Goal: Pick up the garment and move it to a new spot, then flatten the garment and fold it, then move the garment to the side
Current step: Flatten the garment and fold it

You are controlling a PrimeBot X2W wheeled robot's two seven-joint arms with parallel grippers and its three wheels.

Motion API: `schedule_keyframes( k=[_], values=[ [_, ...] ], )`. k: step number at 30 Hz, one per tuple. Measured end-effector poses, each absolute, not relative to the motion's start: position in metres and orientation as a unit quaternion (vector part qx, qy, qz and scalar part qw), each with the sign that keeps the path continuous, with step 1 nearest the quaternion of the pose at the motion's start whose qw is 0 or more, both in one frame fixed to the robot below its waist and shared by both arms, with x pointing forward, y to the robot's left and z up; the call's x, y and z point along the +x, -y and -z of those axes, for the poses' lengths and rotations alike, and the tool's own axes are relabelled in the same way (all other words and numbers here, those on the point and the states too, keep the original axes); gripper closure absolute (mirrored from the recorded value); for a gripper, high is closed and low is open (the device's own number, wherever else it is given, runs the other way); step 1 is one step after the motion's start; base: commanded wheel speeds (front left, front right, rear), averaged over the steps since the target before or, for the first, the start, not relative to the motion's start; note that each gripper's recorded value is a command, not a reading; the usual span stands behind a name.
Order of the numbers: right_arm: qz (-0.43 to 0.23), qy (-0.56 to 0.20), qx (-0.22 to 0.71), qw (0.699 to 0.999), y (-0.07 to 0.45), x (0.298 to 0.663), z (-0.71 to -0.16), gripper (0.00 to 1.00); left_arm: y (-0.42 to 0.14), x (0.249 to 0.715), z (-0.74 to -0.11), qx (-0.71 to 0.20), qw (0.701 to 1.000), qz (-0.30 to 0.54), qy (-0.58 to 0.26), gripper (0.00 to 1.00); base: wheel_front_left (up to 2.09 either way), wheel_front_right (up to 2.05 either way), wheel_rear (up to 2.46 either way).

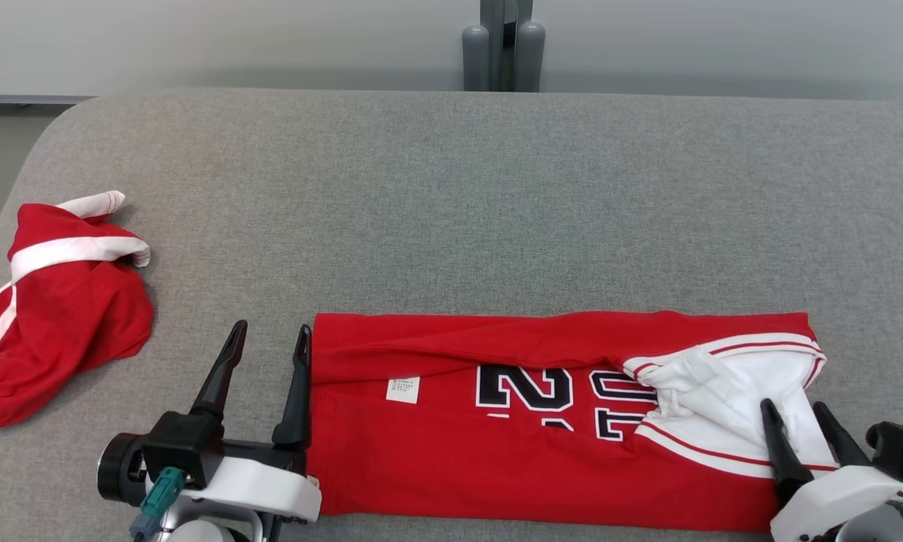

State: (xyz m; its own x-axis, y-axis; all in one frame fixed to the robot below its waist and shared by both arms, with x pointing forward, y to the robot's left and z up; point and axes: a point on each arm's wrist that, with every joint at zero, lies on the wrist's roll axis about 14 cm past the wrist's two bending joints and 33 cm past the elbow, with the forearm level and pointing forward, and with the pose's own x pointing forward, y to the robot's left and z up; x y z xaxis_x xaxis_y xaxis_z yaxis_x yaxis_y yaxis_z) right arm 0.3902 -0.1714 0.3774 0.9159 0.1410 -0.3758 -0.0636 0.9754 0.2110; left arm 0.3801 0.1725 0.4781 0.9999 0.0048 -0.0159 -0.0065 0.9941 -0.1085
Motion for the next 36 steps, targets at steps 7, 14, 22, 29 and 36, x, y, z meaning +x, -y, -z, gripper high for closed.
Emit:
schedule_keyframes(
  k=[7,14,22,29,36],
  values=[
    [-0.065,-0.233,0.124,0.962,0.153,0.393,-0.356,0.55,-0.173,0.385,-0.474,-0.053,0.999,-0.001,-0.012,0.0,0.0,0.0,0.0],
    [-0.057,-0.219,0.14,0.964,0.157,0.392,-0.356,1.0,-0.171,0.39,-0.475,-0.054,0.999,0.001,-0.008,0.0,0.0,0.0,0.0],
    [0.037,-0.19,0.116,0.974,0.237,0.387,-0.363,1.0,-0.166,0.396,-0.478,-0.057,0.998,0.009,-0.001,0.0,0.0,0.0,0.0],
    [0.059,-0.159,0.093,0.981,0.267,0.387,-0.382,1.0,-0.156,0.402,-0.479,-0.062,0.998,0.023,0.001,0.0,0.0,0.0,0.0],
    [-0.057,-0.055,0.093,0.992,0.192,0.419,-0.457,1.0,-0.151,0.405,-0.482,-0.065,0.997,0.032,0.007,0.0,0.0,0.0,0.0]
  ],
)
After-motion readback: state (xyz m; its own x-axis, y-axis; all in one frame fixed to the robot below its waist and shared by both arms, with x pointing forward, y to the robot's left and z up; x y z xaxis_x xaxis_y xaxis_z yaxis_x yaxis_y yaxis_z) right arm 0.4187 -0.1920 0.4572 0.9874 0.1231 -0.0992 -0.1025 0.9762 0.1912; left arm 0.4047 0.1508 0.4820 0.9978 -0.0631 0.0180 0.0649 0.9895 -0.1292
